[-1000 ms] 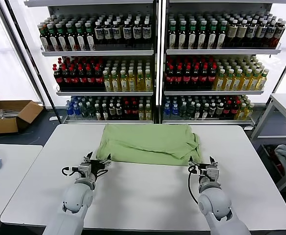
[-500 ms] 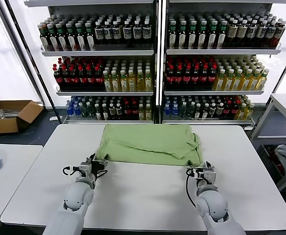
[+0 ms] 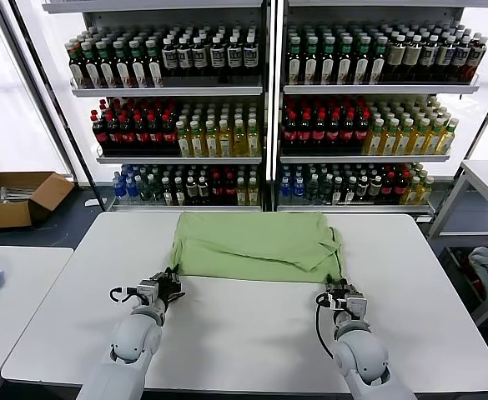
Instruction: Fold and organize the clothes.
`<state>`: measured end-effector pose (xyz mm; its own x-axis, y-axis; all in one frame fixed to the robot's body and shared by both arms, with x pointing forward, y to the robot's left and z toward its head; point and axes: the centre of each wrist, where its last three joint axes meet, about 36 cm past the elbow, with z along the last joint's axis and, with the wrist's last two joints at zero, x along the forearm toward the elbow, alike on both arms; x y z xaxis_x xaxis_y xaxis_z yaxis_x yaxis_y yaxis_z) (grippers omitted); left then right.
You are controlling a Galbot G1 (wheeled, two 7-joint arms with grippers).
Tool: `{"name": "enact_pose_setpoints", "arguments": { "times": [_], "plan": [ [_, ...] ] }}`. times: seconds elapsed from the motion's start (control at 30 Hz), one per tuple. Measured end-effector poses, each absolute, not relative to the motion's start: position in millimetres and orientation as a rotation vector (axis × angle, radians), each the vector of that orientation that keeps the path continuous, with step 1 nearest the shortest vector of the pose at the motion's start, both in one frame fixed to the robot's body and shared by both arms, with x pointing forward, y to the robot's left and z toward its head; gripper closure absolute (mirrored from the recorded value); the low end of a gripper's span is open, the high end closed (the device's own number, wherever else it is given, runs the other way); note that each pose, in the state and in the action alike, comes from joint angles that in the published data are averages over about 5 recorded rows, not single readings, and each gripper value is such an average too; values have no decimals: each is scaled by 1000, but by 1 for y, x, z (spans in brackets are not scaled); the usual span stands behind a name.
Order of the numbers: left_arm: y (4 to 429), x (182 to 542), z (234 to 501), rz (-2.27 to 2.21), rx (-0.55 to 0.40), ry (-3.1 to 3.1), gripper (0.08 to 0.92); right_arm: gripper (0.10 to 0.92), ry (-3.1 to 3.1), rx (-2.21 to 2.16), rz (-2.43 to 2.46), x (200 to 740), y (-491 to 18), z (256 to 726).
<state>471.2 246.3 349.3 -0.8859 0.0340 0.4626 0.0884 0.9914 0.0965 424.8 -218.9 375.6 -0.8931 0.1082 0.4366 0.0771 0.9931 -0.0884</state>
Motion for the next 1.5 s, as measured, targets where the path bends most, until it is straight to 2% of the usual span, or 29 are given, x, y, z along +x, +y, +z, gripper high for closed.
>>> {"name": "enact_pose_setpoints", "arguments": {
  "times": [0.13,0.37,0.53,0.93,1.17,1.27,1.37,1.5],
  "plan": [
    [246,468,348,-159,-87,-2659,912,913,-2699,-131,108,421,-219,380],
    [248,456,351,-175,-85,-2681,912,915,-2757,-131,140,405,-219,399],
    [246,437,363,-200,-89,-2710,912,915,-2797,-138,149,379,-216,416],
    [241,354,400,-236,-100,-2772,912,915,-2760,-175,181,290,-204,424],
    [237,301,405,-251,-98,-2742,912,912,-2699,-211,221,253,-200,421],
    [234,282,403,-254,-100,-2711,912,866,-2678,-218,234,241,-198,421],
    [231,265,404,-255,-104,-2688,901,781,-2666,-233,237,232,-197,424],
    [223,247,407,-252,-123,-2662,815,668,-2669,-250,238,224,-198,433]
  ]
}}
